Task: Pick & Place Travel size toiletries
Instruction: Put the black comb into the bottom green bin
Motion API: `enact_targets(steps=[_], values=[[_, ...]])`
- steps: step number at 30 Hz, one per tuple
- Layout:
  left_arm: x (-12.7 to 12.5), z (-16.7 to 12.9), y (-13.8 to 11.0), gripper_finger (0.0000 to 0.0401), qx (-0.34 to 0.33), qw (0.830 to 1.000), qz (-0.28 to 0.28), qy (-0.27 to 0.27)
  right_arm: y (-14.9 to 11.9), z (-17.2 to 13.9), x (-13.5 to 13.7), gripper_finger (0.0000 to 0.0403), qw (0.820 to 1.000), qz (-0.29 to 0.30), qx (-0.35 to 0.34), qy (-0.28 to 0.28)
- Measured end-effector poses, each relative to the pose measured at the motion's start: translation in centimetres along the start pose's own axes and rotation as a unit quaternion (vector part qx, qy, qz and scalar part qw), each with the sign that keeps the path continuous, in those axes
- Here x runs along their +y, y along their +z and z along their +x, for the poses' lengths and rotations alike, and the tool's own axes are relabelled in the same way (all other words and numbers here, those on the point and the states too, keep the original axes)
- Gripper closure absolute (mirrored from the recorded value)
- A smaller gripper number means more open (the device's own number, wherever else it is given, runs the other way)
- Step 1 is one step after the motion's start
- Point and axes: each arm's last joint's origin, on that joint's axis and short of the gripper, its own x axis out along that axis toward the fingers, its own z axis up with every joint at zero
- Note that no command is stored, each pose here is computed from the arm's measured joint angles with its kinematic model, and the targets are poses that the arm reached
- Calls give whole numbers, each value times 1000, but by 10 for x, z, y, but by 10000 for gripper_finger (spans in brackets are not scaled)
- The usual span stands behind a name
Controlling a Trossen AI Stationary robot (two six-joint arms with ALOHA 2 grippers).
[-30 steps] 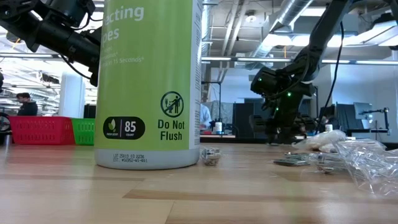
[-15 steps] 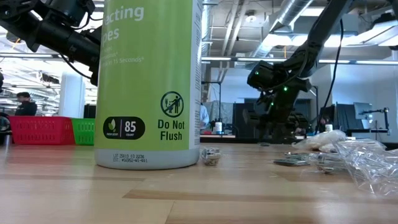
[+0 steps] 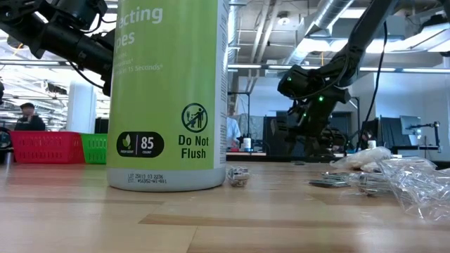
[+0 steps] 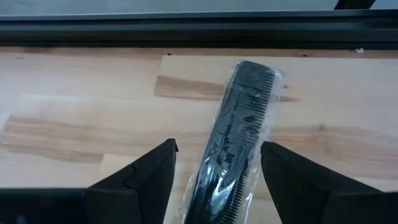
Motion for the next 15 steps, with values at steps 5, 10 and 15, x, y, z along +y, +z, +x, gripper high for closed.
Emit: enact_targets(steps=[5, 10, 15], values=[[0, 0, 0, 192, 0, 1000, 0, 0, -1, 0, 1, 177, 1000, 2, 0, 1], [0, 0, 0, 192, 0, 1000, 0, 0, -5, -2, 0, 177, 1000, 10, 9, -7], [0, 0, 0, 192, 0, 1000, 0, 0, -9, -5, 2, 177, 1000, 10, 14, -8]])
